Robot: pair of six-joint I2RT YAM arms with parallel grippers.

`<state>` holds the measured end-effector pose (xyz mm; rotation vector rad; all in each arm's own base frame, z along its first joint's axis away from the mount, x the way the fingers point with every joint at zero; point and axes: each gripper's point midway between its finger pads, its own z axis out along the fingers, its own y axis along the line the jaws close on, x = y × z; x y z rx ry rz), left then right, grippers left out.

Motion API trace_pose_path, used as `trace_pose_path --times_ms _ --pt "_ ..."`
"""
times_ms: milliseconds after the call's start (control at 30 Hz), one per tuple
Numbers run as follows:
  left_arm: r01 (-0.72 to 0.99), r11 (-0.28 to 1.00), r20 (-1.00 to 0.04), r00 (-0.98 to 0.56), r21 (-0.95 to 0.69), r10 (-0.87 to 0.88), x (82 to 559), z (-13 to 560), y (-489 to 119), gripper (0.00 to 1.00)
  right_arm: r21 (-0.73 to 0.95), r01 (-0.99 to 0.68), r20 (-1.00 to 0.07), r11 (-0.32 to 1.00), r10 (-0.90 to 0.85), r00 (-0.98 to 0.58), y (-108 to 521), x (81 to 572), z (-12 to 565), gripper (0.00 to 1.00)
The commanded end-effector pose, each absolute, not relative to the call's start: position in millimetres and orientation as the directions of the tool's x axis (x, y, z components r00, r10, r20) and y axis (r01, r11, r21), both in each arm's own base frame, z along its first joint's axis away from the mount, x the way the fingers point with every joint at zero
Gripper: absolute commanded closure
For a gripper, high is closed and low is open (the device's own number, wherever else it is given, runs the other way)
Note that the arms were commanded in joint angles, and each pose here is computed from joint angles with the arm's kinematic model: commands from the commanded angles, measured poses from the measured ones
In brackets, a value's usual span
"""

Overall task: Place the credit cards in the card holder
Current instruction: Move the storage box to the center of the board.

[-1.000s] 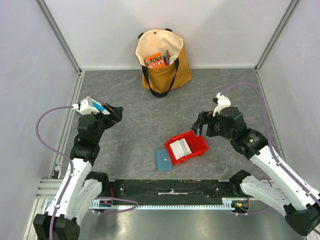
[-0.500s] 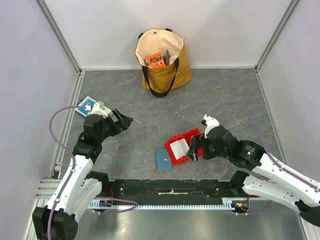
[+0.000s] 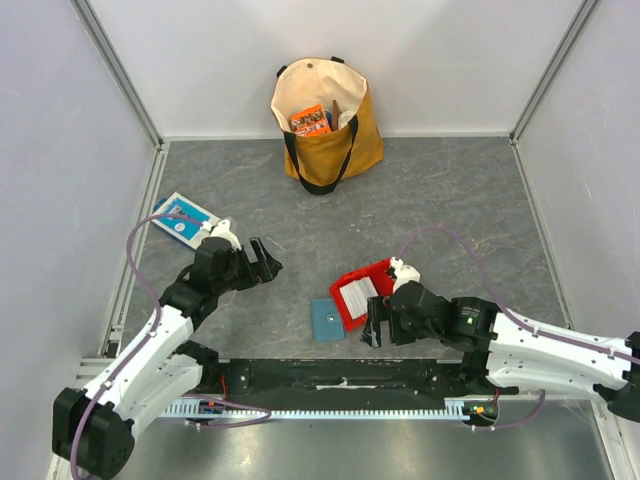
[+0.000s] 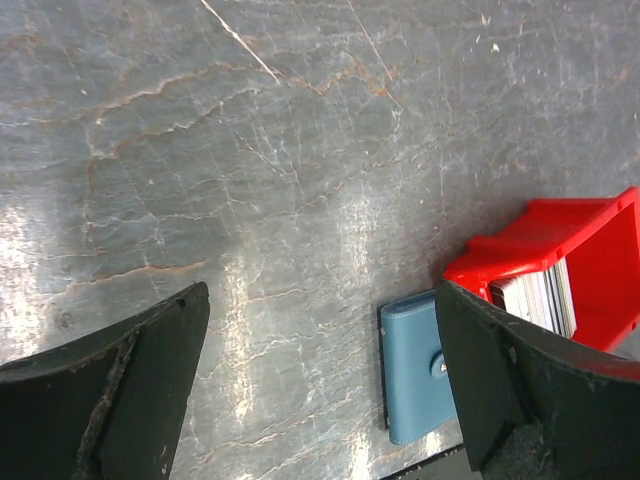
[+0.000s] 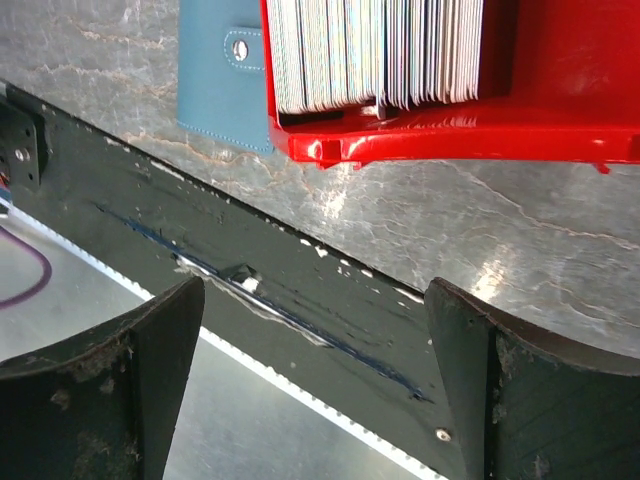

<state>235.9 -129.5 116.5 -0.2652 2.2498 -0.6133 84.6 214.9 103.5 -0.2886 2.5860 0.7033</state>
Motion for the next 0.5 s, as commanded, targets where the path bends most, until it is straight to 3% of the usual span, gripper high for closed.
trace_pose_path --times_ms 0,300,467 --pt "0.07 0.868 -0.638 -0.707 -0.492 -0.305 233.3 109.5 -145.6 0.01 0.52 -0.196 -0.464 0.831 0.083 -0.882 237.4 98.7 102.5 0.02" --pt "0.189 0.812 -0.602 -0.764 -0.552 -0.232 234.4 105.8 -189.9 0.01 0.529 -0.082 -0.48 0.845 0.218 -0.85 243.0 120.5 82.3 0.02" --pt "0.227 0.776 -0.587 -0.78 -0.588 -0.217 240.5 105.5 -208.2 0.01 0.501 -0.058 -0.548 0.864 0.264 -0.793 239.1 139.9 86.1 0.02"
